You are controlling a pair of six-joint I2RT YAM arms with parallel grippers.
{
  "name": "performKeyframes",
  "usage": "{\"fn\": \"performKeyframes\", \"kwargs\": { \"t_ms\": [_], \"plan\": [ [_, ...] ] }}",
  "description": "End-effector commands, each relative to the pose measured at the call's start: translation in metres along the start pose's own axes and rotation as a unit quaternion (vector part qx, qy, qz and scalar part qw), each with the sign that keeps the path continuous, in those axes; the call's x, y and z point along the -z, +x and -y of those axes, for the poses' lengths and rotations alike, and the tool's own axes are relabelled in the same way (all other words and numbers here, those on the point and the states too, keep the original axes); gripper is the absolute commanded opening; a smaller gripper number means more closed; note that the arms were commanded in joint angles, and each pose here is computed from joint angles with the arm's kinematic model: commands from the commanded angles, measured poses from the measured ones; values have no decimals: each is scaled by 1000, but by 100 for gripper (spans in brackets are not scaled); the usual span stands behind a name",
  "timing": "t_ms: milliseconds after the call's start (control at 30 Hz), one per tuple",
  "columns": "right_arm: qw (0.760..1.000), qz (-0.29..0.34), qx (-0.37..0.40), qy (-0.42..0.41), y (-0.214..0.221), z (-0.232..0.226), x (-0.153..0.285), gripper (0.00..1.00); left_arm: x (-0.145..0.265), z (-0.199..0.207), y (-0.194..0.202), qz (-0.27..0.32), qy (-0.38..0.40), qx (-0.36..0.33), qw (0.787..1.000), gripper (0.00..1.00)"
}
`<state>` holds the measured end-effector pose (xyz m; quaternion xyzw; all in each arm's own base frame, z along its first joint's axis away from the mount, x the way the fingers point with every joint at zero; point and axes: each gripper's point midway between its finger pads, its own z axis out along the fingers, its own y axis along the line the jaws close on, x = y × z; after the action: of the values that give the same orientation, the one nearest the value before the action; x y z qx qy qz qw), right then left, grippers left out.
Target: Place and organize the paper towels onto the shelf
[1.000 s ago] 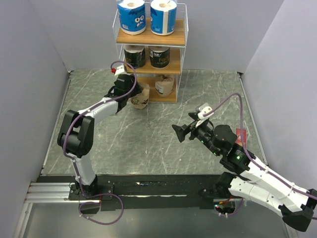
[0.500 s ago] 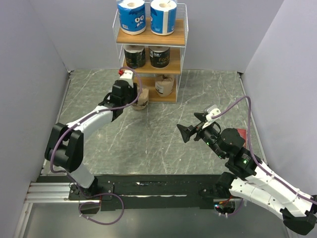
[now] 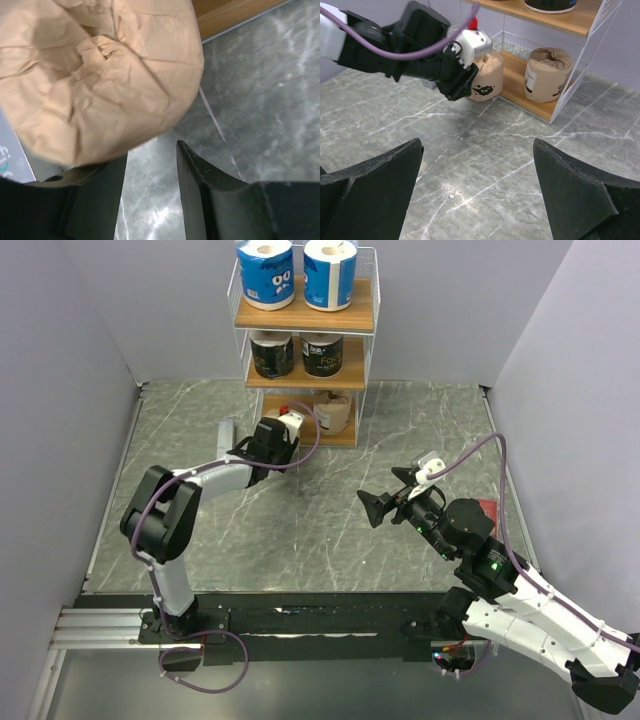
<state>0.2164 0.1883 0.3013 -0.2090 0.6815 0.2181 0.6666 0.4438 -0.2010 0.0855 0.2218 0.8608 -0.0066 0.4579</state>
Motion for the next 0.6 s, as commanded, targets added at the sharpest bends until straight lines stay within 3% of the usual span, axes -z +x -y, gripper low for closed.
{"fn": "performKeyframes", "kwargs": {
  "t_ms": [0, 567],
  "plan": [
    [1000, 20, 2, 12, -20, 4, 0, 98, -11, -12, -35, 40, -34, -22, 998, 49],
    [999, 17, 21, 18, -22, 4, -11, 98, -38, -28, -47, 50, -88, -50, 994, 52]
  ]
}}
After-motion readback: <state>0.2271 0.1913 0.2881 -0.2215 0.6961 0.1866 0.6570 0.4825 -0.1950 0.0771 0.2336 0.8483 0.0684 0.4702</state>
